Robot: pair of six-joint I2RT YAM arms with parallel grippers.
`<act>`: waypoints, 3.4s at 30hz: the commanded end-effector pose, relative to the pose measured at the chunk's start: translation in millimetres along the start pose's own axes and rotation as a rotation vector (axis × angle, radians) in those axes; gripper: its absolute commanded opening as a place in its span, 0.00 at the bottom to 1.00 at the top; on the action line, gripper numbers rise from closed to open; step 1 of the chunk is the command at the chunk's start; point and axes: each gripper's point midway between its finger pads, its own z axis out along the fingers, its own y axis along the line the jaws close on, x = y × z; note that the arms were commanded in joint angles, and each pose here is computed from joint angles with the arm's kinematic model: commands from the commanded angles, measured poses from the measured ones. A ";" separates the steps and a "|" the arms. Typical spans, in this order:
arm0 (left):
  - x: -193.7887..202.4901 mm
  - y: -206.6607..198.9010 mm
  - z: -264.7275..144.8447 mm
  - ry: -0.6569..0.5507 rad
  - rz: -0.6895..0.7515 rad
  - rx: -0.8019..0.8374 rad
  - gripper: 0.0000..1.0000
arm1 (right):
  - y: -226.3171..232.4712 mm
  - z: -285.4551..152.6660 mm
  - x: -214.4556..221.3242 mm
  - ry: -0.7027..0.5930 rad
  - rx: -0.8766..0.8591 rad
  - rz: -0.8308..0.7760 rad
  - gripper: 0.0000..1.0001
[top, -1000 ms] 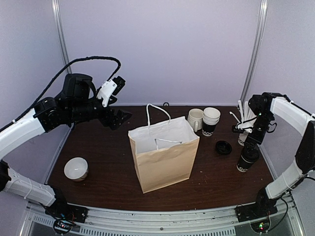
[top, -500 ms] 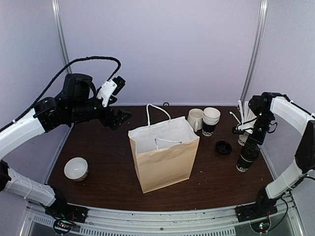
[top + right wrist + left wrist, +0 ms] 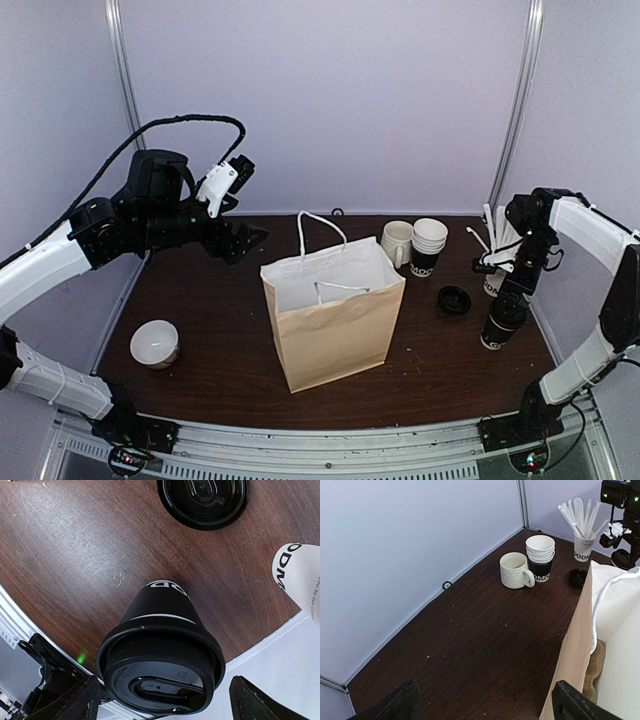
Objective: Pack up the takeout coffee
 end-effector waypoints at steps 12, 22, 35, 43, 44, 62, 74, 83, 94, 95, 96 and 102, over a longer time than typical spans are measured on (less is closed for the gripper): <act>-11.6 2.3 -2.8 -0.050 0.005 -0.002 0.96 | -0.9 15.4 7.4 0.034 0.000 -0.004 0.81; -11.8 2.1 -2.6 -0.050 0.004 0.000 0.96 | 6.2 11.8 11.0 0.026 0.003 -0.018 0.85; -23.0 -4.8 -9.1 -0.055 0.029 0.054 0.96 | 30.1 -39.1 -4.0 -0.105 0.028 -0.025 0.71; -40.1 -41.3 -22.8 -0.037 0.003 0.297 0.92 | 76.1 -89.9 -28.4 -0.295 0.000 -0.100 0.67; -41.0 -43.1 -19.4 -0.024 -0.009 0.308 0.91 | 80.6 -93.6 -31.7 -0.311 0.000 -0.116 0.67; -87.4 -67.2 45.2 -0.008 -0.033 0.467 0.24 | 102.8 -167.3 -75.1 -0.593 0.012 -0.236 0.64; -114.5 -57.4 36.1 -0.075 -0.030 0.430 0.00 | 114.4 -248.1 -121.6 -0.855 0.023 -0.326 0.61; -109.3 -60.7 40.3 -0.066 -0.049 0.444 0.00 | 138.4 -252.0 -136.6 -0.862 0.009 -0.429 0.61; -123.3 -82.1 33.5 -0.100 -0.120 0.541 0.00 | 174.9 -267.1 -151.3 -0.885 0.035 -0.589 0.61; -123.4 -85.7 33.9 -0.098 -0.122 0.550 0.00 | 178.6 -265.9 -154.5 -0.882 0.032 -0.605 0.61; -123.4 -90.5 34.5 -0.095 -0.120 0.562 0.00 | 183.7 -263.7 -157.5 -0.877 0.026 -0.625 0.61; -121.4 -110.3 34.6 -0.082 -0.108 0.597 0.00 | 206.8 -227.5 -176.7 -0.770 0.067 -0.756 0.60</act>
